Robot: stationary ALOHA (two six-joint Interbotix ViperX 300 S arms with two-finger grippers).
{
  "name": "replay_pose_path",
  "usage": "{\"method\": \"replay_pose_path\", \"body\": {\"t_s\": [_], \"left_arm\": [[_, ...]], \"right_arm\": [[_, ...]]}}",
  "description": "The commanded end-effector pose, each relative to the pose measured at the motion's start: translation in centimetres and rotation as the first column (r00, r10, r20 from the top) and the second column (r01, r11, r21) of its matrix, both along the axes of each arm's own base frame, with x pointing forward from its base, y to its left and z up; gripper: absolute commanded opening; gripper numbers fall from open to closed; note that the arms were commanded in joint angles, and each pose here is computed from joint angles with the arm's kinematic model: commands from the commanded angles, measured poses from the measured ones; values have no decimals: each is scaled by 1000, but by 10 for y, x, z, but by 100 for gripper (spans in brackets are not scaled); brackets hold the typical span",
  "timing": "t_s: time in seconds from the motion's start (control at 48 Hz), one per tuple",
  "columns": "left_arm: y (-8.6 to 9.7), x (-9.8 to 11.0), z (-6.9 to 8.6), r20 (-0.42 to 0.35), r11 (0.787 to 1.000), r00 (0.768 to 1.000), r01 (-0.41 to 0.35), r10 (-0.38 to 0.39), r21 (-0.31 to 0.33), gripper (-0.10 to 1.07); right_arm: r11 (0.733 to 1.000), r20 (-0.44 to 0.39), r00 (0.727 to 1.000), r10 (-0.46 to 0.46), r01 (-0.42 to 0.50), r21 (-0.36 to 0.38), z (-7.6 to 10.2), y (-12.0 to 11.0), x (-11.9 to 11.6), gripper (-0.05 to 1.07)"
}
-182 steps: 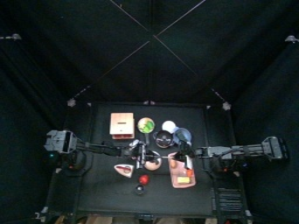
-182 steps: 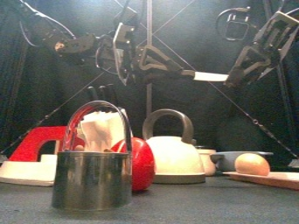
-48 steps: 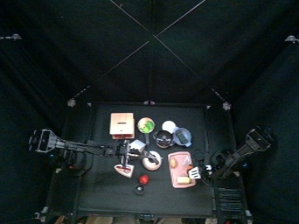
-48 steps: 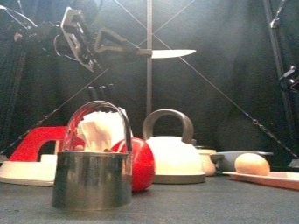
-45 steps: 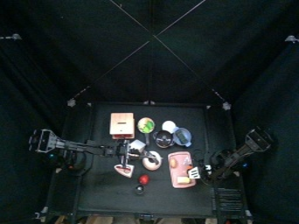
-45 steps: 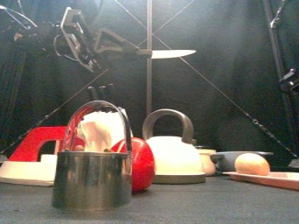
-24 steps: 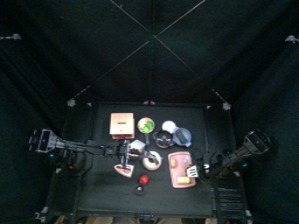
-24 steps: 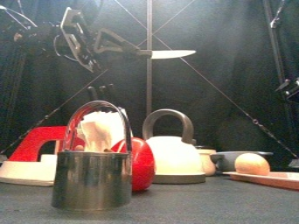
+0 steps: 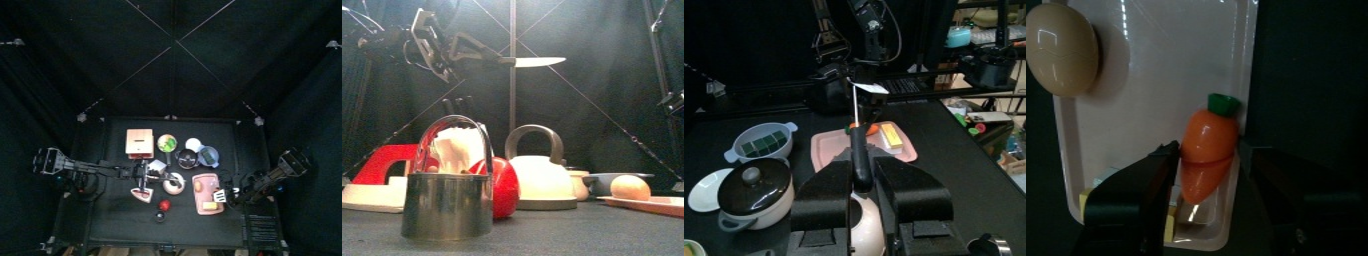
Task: Grasp carrot
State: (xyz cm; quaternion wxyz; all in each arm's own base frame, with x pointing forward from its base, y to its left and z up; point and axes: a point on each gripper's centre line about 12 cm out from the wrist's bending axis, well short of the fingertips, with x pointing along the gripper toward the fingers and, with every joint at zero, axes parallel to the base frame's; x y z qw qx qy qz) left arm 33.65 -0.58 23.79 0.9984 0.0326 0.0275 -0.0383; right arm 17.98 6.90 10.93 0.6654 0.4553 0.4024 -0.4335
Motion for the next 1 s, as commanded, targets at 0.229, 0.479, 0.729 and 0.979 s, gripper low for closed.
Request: {"method": "replay_pose_path", "body": {"t_s": [0.229,0.479,0.729,0.979], "left_arm": [[0,2,6,23,1000,1000,0,0,-1,39],[1,2,5,20,1000,1000,-2,2,-1,39],[1,1,5,21,1000,1000,-2,2,-1,39],[0,2,5,21,1000,1000,0,0,-1,39]], "right_arm": [[1000,29,1000,1,-1,19,7,4,8,65],[1000,47,999,-3,2,14,15,6,13,65],[1000,60,998,-9,9,-2,21,4,16,65],[1000,80,997,-14,15,-14,25,1,22,65]]}}
